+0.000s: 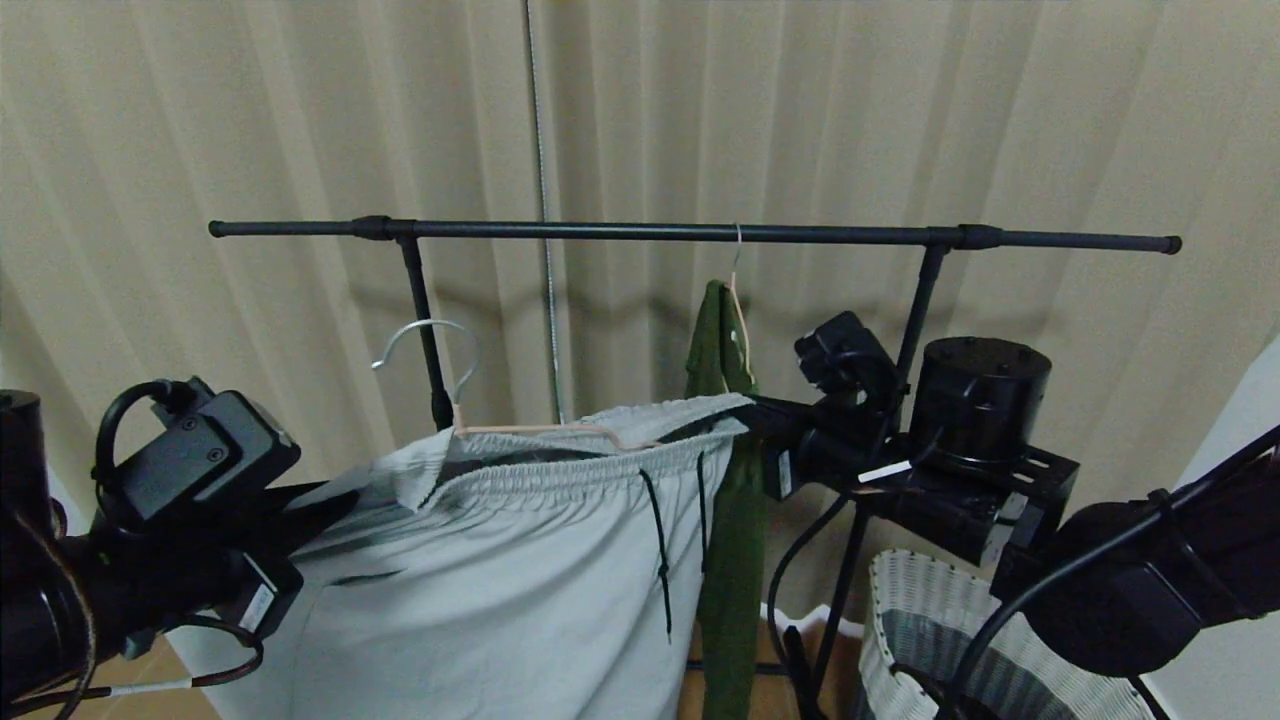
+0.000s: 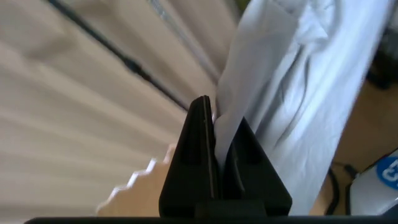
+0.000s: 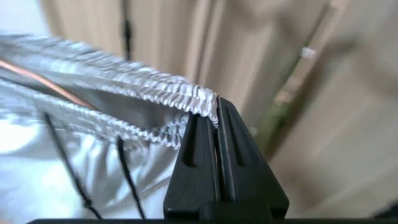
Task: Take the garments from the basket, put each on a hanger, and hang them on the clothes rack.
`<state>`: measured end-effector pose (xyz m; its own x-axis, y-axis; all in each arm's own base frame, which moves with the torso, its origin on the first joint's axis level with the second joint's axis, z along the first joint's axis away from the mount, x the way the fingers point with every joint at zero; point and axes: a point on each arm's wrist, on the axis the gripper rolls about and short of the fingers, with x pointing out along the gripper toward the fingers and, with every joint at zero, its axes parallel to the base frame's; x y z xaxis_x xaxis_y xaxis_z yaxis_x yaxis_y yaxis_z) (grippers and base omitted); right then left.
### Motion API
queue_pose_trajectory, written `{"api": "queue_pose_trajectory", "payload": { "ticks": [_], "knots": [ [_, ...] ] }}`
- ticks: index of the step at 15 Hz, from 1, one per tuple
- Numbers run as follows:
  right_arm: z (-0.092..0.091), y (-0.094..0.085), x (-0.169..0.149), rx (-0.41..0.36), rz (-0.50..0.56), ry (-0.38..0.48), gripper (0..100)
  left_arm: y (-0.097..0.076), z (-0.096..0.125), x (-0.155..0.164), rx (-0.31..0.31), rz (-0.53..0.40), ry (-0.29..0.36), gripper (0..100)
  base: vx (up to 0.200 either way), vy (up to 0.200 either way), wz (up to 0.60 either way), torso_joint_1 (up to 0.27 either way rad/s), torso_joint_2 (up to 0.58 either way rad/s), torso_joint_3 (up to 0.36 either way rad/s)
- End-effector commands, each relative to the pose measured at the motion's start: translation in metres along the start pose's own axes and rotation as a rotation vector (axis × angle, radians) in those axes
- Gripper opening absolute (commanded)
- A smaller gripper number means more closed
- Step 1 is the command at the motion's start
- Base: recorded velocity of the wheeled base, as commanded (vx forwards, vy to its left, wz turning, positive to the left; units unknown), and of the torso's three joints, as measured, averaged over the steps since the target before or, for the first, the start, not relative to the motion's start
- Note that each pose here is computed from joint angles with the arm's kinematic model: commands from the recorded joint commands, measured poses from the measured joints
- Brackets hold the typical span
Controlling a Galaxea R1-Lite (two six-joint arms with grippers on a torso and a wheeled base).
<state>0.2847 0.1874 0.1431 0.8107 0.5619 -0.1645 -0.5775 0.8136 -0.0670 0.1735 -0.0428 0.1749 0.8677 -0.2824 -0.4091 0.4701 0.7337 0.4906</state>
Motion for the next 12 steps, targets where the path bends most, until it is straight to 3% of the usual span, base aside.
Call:
{"api": "queue_pose_trajectory", "payload": {
  "ticks": [1, 3, 7, 8, 12],
  "knots": [
    [0.004, 0.029, -0.004, -0.028, 0.088, 0.001, 0, -0.007, 0.002, 0.005, 0.01, -0.024, 0.01, 0, 0.0, 0.0, 0.0, 0.0, 0.0, 0.0],
    [-0.001, 0.041, -0.004, -0.046, 0.119, 0.031, 0, -0.007, 0.006, 0.005, -0.016, -0.026, -0.006, 0, 0.0, 0.0, 0.0, 0.0, 0.0, 0.0],
    [-0.014, 0.04, -0.012, -0.052, 0.105, 0.085, 0, -0.002, 0.013, 0.005, -0.123, 0.028, -0.009, 0, 0.0, 0.0, 0.0, 0.0, 0.0, 0.0],
    [-0.018, 0.041, -0.015, -0.054, 0.106, 0.099, 100, -0.002, 0.013, 0.005, -0.129, 0.03, -0.009, 0, 0.0, 0.0, 0.0, 0.0, 0.0, 0.0],
    [-0.017, 0.039, -0.026, -0.092, 0.106, 0.093, 100, 0.0, 0.016, 0.004, -0.178, 0.037, -0.024, 0, 0.0, 0.0, 0.0, 0.0, 0.0, 0.0]
  ]
}}
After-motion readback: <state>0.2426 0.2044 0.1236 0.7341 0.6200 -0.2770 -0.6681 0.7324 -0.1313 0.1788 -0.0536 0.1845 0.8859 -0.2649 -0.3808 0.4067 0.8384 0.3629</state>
